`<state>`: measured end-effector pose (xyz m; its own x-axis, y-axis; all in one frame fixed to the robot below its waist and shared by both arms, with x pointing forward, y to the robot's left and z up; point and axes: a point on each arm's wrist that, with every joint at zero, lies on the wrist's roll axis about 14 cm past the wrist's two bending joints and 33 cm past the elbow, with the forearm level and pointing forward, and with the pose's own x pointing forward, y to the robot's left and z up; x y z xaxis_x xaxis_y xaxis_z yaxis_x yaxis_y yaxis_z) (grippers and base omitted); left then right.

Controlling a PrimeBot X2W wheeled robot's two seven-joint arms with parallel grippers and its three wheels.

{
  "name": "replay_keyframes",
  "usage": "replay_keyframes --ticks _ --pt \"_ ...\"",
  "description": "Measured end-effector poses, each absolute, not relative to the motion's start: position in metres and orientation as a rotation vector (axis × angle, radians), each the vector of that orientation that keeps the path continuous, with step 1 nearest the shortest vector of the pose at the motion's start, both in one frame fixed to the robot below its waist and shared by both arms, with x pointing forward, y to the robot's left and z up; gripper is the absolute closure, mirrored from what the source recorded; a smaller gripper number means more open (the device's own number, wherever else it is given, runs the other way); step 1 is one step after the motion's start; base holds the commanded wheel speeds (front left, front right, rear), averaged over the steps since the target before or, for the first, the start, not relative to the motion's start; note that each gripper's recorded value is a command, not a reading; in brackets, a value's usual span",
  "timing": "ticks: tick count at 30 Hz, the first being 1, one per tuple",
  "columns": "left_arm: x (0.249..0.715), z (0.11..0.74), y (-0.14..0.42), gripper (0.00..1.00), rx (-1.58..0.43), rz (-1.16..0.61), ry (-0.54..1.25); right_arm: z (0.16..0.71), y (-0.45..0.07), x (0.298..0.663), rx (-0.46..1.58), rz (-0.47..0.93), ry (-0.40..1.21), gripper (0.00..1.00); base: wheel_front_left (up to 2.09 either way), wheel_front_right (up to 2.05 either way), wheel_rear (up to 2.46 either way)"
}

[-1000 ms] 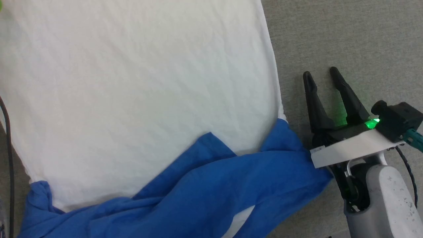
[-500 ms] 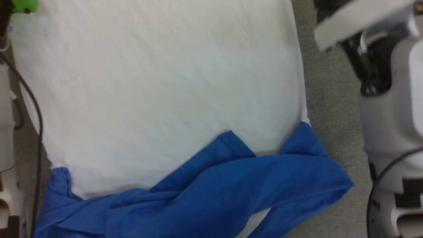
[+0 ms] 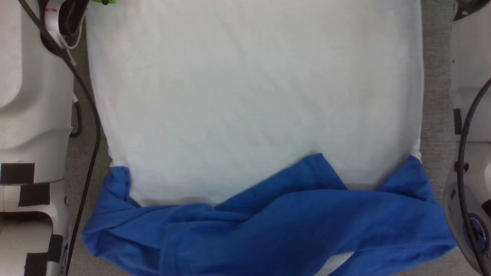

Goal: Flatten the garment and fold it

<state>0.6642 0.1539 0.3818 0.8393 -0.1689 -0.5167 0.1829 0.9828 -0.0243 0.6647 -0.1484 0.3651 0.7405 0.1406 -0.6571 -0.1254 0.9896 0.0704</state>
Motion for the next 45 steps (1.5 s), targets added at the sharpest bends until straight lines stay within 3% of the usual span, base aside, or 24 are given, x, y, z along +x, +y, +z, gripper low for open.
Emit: replay_keyframes --ticks 1,2,3,4,6,10,17,24,35,45 --pt "0.663 0.381 0.157 1.0 0.026 -0.18 0.544 0.361 -0.148 0.665 0.013 0.142 0.75 0.0 0.0 0.0 0.0" --pt "0.663 0.38 0.159 1.0 0.028 -0.178 0.544 0.359 -0.148 0.666 -0.001 0.137 0.77 0.51 0.0 0.0 0.0" --pt "0.662 0.379 0.161 1.0 0.029 -0.177 0.544 0.358 -0.148 0.667 -0.011 0.133 0.782 0.6 0.0 0.0 0.0" --pt "0.662 0.379 0.162 1.0 0.028 -0.175 0.543 0.358 -0.148 0.668 -0.018 0.129 0.795 0.79 0.0 0.0 0.0" --pt "0.661 0.378 0.163 1.0 0.029 -0.176 0.535 0.358 -0.148 0.67 -0.04 0.122 0.805 1.0 0.0 0.0 0.0" --pt "0.666 0.384 0.163 1.0 0.027 -0.181 0.488 0.364 -0.148 0.674 -0.043 0.121 0.761 1.0 0.0 0.0 0.0" --pt "0.679 0.418 0.163 1.0 0.044 -0.177 0.303 0.404 -0.149 0.686 -0.028 0.126 0.538 1.0 0.0 0.0 0.0" --pt "0.669 0.456 0.162 1.0 0.032 -0.186 0.164 0.436 -0.141 0.666 0.011 0.166 0.364 1.0 0.0 0.0 0.0" --pt "0.574 0.47 0.169 1.0 -0.084 -0.184 0.144 0.483 -0.149 0.579 0.087 0.219 0.172 1.0 0.0 0.0 0.0" --pt "0.465 0.478 0.172 1.0 -0.246 -0.131 0.152 0.489 -0.171 0.47 0.142 0.18 0.182 1.0 0.0 0.0 0.0"
